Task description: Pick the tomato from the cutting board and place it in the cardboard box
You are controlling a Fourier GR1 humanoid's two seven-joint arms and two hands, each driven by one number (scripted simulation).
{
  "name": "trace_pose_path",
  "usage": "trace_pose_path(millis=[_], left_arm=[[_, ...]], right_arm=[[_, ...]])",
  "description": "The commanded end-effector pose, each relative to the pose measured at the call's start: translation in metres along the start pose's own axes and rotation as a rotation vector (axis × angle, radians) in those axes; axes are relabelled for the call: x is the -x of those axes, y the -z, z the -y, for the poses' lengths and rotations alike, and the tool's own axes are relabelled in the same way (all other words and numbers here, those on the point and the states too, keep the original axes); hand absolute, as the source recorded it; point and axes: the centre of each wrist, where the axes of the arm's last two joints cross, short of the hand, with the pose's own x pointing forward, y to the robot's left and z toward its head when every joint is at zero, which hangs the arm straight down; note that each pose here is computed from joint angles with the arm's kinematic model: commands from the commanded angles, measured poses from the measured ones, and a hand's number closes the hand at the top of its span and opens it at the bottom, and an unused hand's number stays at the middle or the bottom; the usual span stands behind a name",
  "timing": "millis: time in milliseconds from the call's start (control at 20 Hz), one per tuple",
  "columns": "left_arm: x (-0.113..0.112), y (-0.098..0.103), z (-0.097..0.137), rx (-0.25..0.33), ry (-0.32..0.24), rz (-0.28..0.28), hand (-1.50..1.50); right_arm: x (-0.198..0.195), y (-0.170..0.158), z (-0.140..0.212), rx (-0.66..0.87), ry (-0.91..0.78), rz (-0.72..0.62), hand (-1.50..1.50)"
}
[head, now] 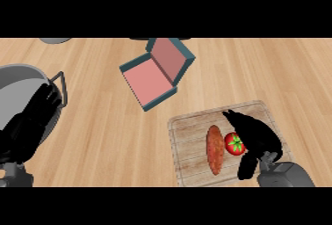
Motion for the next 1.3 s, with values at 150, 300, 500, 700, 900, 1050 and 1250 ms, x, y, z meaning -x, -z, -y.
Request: trace_pose_path(millis=[150, 300, 500, 700, 900, 1050, 1250], left_arm=[[0.0, -0.014, 0.001, 0.005, 0.005, -0.005, 0.0], [-0.004, -0.01, 0.02, 0.008, 0.001, 0.003, 0.0], [0.005, -0.014, 0.008, 0.005, 0.005, 0.001, 0.0], [-0.014, 0.013, 0.015, 0.069, 0.017, 0.024, 0.0], [-0.012, 0.015, 0.033, 0.152, 0.022, 0.04, 0.0], [-0.015, 0.019, 0.042, 0.177, 0.035, 0.043, 0.0], [-0.025, 0.027, 0.053, 0.205, 0.032, 0.056, 0.0]], right_arm=[[0.02, 0.018, -0.018, 0.054, -0.02, 0.027, 1.5], [0.008, 0.01, -0.012, 0.064, -0.025, 0.083, 1.5], [0.01, 0.011, 0.0, 0.083, -0.026, 0.112, 1.5], [-0.112, 0.024, -0.005, 0.132, -0.025, 0.071, 1.5], [-0.134, 0.031, 0.008, 0.172, -0.04, 0.021, 1.5], [-0.15, 0.038, 0.024, 0.206, -0.009, -0.018, 1.5], [-0.176, 0.041, 0.044, 0.292, -0.028, -0.086, 1.5]])
